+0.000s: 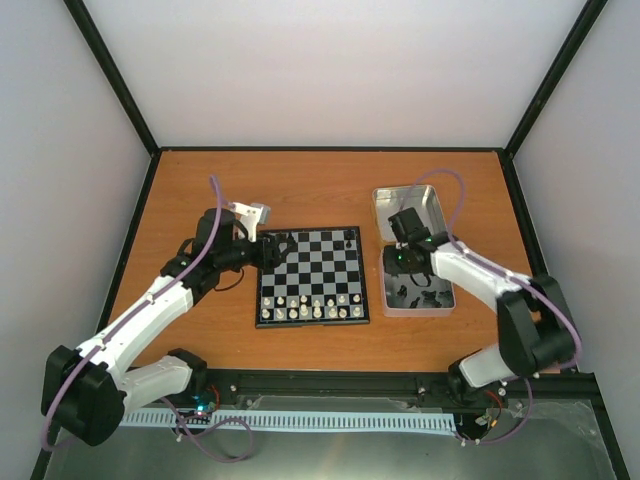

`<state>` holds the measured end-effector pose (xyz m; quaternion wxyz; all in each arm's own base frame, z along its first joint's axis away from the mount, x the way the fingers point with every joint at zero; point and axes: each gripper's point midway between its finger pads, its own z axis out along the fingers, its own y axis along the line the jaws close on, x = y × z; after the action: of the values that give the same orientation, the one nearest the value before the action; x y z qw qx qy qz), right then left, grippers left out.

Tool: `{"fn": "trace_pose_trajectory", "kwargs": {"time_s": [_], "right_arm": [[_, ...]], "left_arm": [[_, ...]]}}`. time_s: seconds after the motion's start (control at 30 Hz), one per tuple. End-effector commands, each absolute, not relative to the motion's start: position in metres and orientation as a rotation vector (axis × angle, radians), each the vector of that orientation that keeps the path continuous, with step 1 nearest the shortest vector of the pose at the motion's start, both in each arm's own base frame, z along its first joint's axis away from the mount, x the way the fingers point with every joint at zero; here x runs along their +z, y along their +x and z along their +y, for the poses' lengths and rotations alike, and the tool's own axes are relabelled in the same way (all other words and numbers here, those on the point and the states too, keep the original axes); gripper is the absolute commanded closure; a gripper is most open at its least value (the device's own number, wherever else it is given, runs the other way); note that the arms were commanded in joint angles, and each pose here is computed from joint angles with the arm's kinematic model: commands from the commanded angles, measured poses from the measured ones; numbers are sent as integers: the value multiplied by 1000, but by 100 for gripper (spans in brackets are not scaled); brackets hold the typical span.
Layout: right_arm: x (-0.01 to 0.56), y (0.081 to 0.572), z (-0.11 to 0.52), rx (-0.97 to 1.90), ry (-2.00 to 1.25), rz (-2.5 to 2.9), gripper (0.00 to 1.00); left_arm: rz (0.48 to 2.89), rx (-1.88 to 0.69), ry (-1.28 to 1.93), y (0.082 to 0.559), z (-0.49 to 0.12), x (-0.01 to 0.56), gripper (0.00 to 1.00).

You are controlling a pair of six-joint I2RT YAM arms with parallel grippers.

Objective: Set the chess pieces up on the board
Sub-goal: Pick up the chess piece from the storage box, then place the chess piece on the chessboard.

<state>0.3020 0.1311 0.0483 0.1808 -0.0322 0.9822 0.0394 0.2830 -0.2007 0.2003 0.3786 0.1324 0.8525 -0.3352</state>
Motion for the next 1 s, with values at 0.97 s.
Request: {"fn": "trace_pose_trajectory", "kwargs": {"time_s": [0.97], "right_arm": [[292,253,285,1511,-86,1853,87]], "left_arm": [[1856,-1808,479,221,-320,275,37]]}}
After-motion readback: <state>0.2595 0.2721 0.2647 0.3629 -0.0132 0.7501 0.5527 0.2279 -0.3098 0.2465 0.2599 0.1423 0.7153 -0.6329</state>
